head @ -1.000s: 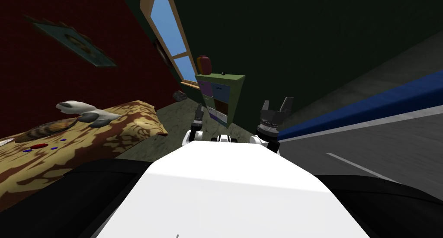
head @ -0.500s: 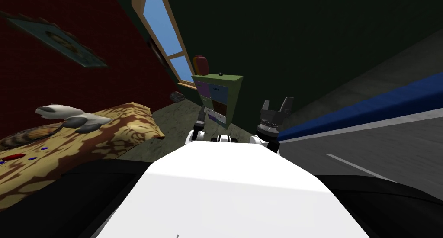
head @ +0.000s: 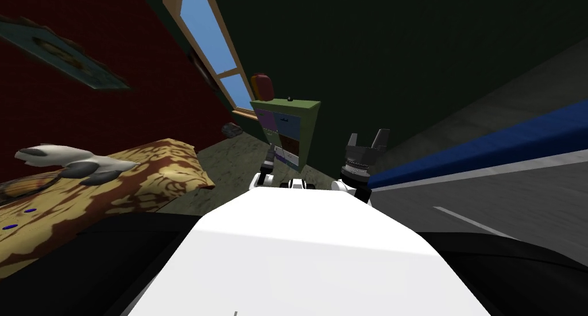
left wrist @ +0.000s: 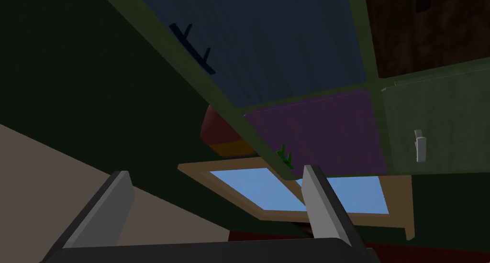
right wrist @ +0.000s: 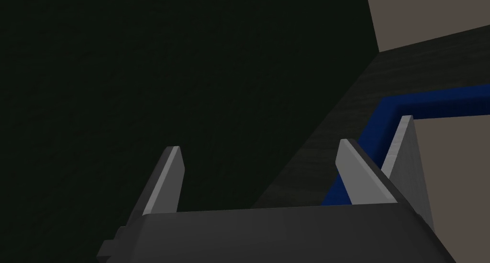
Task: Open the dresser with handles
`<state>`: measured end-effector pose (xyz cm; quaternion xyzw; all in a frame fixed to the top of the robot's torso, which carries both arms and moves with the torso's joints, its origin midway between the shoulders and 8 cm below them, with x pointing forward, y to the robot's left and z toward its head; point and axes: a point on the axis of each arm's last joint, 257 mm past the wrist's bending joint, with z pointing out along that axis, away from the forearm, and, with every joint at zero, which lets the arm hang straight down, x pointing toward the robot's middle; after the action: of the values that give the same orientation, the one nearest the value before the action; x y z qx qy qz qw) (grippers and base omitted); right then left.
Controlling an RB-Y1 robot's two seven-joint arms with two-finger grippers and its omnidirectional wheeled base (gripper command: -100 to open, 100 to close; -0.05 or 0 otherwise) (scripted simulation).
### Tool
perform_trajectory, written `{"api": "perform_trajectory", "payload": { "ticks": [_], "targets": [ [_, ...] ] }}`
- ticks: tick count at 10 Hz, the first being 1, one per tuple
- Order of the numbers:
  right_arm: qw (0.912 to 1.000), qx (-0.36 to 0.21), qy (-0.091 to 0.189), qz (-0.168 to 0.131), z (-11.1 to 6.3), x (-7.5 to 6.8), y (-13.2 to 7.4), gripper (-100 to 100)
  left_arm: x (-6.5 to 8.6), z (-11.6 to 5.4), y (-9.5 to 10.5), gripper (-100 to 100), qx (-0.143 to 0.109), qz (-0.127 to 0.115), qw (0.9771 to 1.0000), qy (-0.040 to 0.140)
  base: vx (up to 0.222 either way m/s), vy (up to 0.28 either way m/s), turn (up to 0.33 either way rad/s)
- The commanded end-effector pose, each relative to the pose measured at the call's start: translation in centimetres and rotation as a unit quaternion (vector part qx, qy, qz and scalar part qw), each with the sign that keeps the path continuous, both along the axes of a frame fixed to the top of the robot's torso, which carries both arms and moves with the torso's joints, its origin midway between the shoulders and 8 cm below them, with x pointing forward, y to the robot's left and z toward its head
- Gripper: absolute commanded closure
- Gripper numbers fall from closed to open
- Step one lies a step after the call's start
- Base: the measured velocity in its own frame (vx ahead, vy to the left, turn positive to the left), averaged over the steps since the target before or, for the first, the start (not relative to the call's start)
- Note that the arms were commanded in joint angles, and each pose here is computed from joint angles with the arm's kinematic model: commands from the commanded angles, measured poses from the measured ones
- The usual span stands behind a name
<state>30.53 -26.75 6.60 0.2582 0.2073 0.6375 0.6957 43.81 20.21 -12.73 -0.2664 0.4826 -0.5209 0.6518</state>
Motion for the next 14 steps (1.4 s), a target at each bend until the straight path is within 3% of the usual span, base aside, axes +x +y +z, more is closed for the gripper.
{"api": "perform_trajectory", "payload": {
  "ticks": [1,7,14],
  "targets": [
    [1.0,0.0,0.0,0.0,0.0,0.0,0.0,0,0.8,-2.2,-0.7,-100,0.012,-0.005,0.9997,0.021,0.059,-0.009,-0.059],
    [1.0,0.0,0.0,0.0,0.0,0.0,0.0,0,2.1,-7.9,-1.9,-100,0.049,-0.021,0.9958,0.074,0.071,-0.01,-0.068],
    [1.0,0.0,0.0,0.0,0.0,0.0,0.0,0,2.7,-14.1,-2.7,-100,0.094,-0.036,0.9862,0.131,0.074,-0.006,-0.067]
  ]
}}
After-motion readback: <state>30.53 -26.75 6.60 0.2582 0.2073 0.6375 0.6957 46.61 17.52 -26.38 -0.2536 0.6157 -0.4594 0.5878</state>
